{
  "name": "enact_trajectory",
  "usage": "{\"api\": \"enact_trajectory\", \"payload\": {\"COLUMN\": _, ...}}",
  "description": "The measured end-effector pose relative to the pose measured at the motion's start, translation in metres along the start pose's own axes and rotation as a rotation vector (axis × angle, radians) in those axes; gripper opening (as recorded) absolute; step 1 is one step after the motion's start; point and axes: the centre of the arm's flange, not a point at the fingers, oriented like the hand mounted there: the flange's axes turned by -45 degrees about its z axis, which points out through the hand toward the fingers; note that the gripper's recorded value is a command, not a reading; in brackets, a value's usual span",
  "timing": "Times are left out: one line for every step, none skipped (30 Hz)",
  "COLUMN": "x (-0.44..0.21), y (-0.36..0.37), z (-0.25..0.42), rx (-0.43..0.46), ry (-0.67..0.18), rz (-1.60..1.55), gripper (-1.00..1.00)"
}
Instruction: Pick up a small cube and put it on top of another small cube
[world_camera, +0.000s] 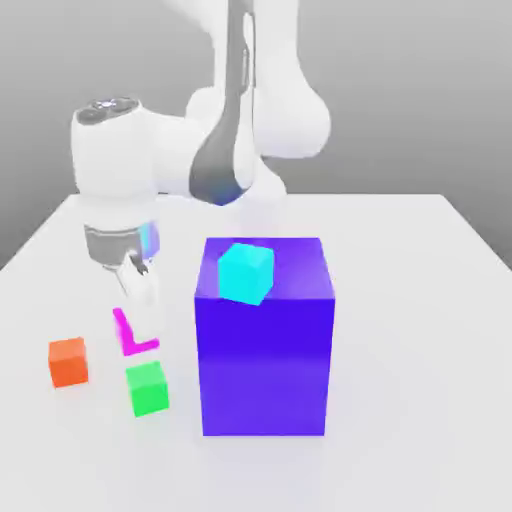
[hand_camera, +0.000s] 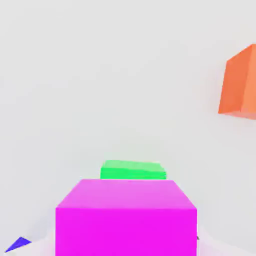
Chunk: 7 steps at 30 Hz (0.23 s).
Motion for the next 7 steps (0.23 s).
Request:
{"api": "enact_trajectory", "payload": {"x": 0.0, "y": 0.0, "z": 0.009, "rx": 0.0, "ry": 0.0, "rz": -0.001, "gripper": -1.0}}
{"api": "enact_trajectory", "payload": {"x": -0.001, "y": 0.0, "z": 0.018, "rx": 0.0, "ry": 0.0, "rz": -0.001, "gripper": -1.0}}
{"api": "enact_trajectory", "payload": {"x": -0.001, "y": 0.001, "z": 0.027, "rx": 0.0, "ry": 0.0, "rz": -0.001, "gripper": -1.0}}
{"api": "enact_trajectory", "payload": {"x": -0.002, "y": 0.001, "z": 0.034, "rx": 0.0, "ry": 0.0, "rz": -0.002, "gripper": 1.0}}
{"api": "enact_trajectory", "payload": {"x": -0.002, "y": 0.001, "z": 0.034, "rx": 0.0, "ry": 0.0, "rz": -0.002, "gripper": 1.0}}
{"api": "enact_trajectory", "payload": {"x": -0.002, "y": 0.001, "z": 0.034, "rx": 0.0, "ry": 0.0, "rz": -0.002, "gripper": 1.0}}
{"api": "enact_trajectory", "payload": {"x": -0.002, "y": 0.001, "z": 0.034, "rx": 0.0, "ry": 0.0, "rz": -0.002, "gripper": 1.0}}
